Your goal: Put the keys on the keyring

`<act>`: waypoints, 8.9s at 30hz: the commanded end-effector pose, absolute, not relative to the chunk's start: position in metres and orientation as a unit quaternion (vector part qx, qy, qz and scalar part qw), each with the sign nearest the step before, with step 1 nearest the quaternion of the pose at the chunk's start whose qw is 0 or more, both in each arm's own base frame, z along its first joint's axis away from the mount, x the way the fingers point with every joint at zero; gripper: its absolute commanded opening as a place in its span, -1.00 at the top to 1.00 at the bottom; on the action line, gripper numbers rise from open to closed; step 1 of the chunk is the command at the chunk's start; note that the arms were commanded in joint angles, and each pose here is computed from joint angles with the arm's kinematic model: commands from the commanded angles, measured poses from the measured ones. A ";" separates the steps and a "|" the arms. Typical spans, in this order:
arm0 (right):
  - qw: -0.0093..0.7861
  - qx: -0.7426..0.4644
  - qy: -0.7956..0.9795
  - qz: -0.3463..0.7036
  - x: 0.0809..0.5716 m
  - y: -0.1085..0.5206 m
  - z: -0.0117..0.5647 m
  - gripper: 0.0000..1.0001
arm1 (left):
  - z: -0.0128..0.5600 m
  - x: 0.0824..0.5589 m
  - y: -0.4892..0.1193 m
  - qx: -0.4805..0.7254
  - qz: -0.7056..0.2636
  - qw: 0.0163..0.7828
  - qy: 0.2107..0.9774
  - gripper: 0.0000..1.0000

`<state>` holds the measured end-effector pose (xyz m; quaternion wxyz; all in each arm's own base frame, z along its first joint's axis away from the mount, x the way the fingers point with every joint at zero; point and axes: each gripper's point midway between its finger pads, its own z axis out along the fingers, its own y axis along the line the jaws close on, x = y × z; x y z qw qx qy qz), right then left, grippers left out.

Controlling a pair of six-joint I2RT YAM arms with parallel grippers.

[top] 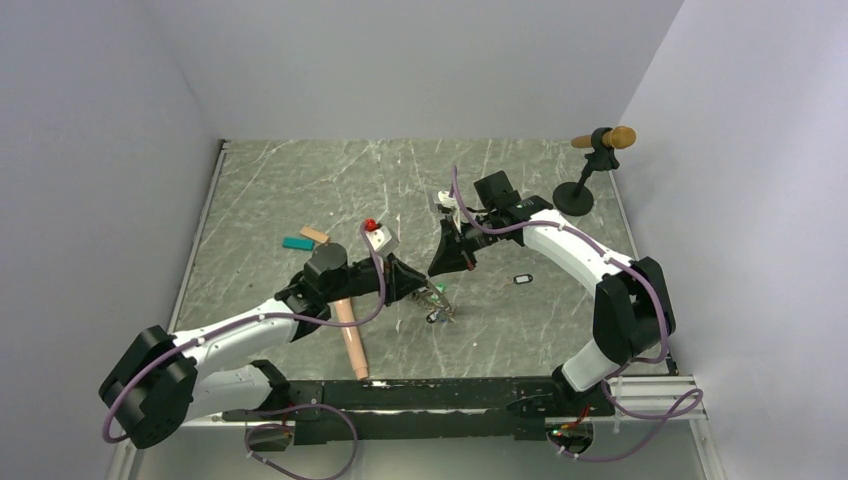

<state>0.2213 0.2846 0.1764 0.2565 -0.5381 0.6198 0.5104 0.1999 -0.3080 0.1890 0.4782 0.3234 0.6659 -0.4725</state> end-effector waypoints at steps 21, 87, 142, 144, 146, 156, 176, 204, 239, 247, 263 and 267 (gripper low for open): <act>0.285 -0.550 0.588 0.520 0.219 0.287 0.197 1.00 | 0.199 0.213 -0.311 0.348 -0.420 0.492 0.679 1.00; 0.318 -0.652 0.461 0.511 0.177 0.274 0.204 -0.18 | 0.204 0.194 -0.294 0.701 -0.175 0.455 0.520 1.00; 0.279 -0.666 0.448 0.527 0.151 0.297 0.210 0.22 | 0.261 0.152 -0.290 0.381 -0.439 0.718 0.383 1.00; 0.279 -0.666 0.448 0.527 0.151 0.297 0.210 0.22 | 0.260 0.152 -0.290 0.383 -0.440 0.716 0.383 1.00; 0.279 -0.664 0.449 0.528 0.152 0.298 0.210 0.22 | 0.260 0.151 -0.291 0.380 -0.446 0.713 0.385 1.00; 0.283 -0.660 0.461 0.522 0.157 0.300 0.214 0.29 | 0.255 0.152 -0.297 0.368 -0.473 0.693 0.401 1.00; 0.280 -0.651 0.467 0.529 0.158 0.301 0.216 0.66 | 0.243 0.157 -0.297 0.362 -0.466 0.685 0.428 1.00; 0.281 -0.646 0.478 0.525 0.163 0.302 0.215 0.79 | 0.235 0.158 -0.293 0.351 -0.464 0.677 0.451 1.00; 0.123 -0.701 0.627 0.317 0.198 0.264 0.194 1.00 | 0.229 0.188 -0.306 0.368 -0.403 0.571 0.613 0.10; 0.118 -0.697 0.621 0.337 0.193 0.268 0.197 1.00 | 0.234 0.189 -0.318 0.377 -0.419 0.595 0.573 0.12; 0.125 -0.691 0.612 0.362 0.189 0.276 0.204 1.00 | 0.219 0.183 -0.330 0.396 -0.442 0.581 0.557 0.28; 0.125 -0.691 0.611 0.367 0.188 0.277 0.204 1.00 | 0.214 0.183 -0.330 0.398 -0.440 0.576 0.562 0.34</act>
